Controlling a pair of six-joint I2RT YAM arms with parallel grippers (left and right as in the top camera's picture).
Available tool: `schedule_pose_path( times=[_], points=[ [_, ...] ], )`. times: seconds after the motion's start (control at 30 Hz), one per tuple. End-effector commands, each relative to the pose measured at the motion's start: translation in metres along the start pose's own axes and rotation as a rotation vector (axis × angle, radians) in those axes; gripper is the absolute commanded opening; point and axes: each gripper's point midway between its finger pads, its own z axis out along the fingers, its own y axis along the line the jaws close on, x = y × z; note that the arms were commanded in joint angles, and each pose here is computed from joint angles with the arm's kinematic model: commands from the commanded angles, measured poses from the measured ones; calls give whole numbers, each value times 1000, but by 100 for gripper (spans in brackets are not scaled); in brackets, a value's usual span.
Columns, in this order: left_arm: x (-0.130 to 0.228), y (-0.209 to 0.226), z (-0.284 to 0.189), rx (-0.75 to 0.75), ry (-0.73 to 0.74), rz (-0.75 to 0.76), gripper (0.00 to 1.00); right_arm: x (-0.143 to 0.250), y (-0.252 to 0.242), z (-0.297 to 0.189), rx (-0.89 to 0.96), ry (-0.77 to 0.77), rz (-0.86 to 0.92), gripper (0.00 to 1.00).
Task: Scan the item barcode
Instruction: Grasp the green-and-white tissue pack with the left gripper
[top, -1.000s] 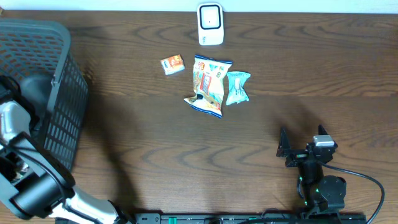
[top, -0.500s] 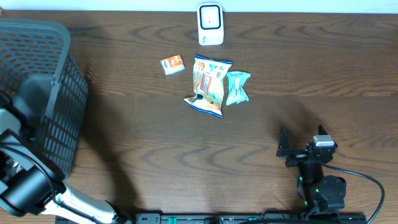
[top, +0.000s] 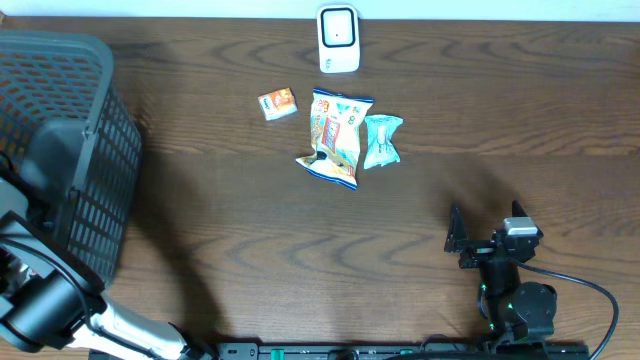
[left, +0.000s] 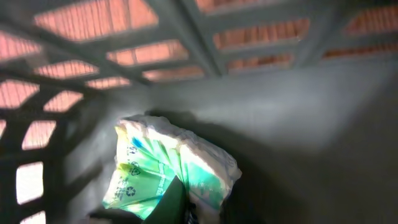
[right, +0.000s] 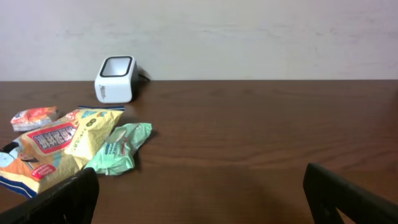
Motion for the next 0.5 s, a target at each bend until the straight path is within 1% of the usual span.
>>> schedule_pose_path(
  times=[0.0, 0.13, 0.2, 0.27, 0.33, 0.47],
  points=[
    [-12, -3, -36, 85, -50, -30, 7, 0, -2, 0, 10, -2, 11, 99],
    [-43, 1, -107, 198, -218, -111, 7, 0, -2, 0, 10, -2, 11, 99],
    [-54, -3, -149, 307, -301, -137, 7, 0, -2, 0, 10, -2, 11, 99],
    [-59, -14, -194, 466, -364, -140, 7, 0, -2, 0, 10, -2, 11, 99],
    [-58, -30, -242, 659, -409, -136, 7, 0, -2, 0, 10, -2, 11, 99],
    [-36, -57, -331, 1010, -421, -139, 7, 0, -2, 0, 10, -2, 11, 99]
  ],
)
